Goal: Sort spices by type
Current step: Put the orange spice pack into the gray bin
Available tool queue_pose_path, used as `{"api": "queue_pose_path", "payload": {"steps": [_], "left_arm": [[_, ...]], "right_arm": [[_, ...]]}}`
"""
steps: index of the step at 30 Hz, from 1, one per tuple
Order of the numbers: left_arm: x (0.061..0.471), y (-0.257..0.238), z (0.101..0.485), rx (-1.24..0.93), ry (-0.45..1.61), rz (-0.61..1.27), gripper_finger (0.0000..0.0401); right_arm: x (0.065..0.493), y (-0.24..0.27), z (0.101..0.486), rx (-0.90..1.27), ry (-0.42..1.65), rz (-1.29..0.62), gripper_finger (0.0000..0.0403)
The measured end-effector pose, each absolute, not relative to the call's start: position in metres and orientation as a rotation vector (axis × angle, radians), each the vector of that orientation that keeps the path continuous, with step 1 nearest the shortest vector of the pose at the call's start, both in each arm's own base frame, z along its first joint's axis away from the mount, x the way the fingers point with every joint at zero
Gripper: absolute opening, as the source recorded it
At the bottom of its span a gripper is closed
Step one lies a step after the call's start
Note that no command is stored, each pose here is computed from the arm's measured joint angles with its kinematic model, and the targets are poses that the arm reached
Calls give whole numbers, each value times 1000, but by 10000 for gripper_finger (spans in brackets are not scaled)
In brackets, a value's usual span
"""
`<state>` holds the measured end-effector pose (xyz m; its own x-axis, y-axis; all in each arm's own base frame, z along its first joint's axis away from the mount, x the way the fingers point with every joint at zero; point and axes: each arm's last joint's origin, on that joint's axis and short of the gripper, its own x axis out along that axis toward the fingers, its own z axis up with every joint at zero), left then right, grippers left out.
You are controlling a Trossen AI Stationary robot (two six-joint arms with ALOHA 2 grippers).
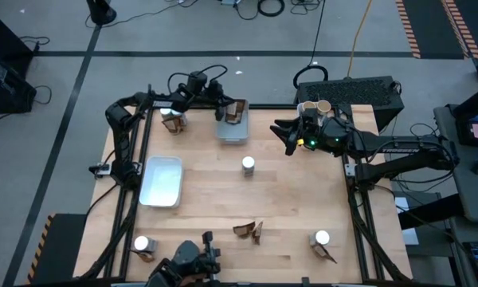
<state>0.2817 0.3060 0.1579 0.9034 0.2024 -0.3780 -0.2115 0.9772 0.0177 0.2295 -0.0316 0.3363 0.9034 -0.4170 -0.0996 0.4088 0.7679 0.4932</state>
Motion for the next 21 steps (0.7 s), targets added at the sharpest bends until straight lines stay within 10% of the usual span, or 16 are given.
{"api": "queue_pose_path", "payload": {"steps": [21], "left_arm": [[282, 303, 172, 24, 352, 191, 27]], "right_arm": [[229, -32, 334, 510, 9, -454, 167]]}}
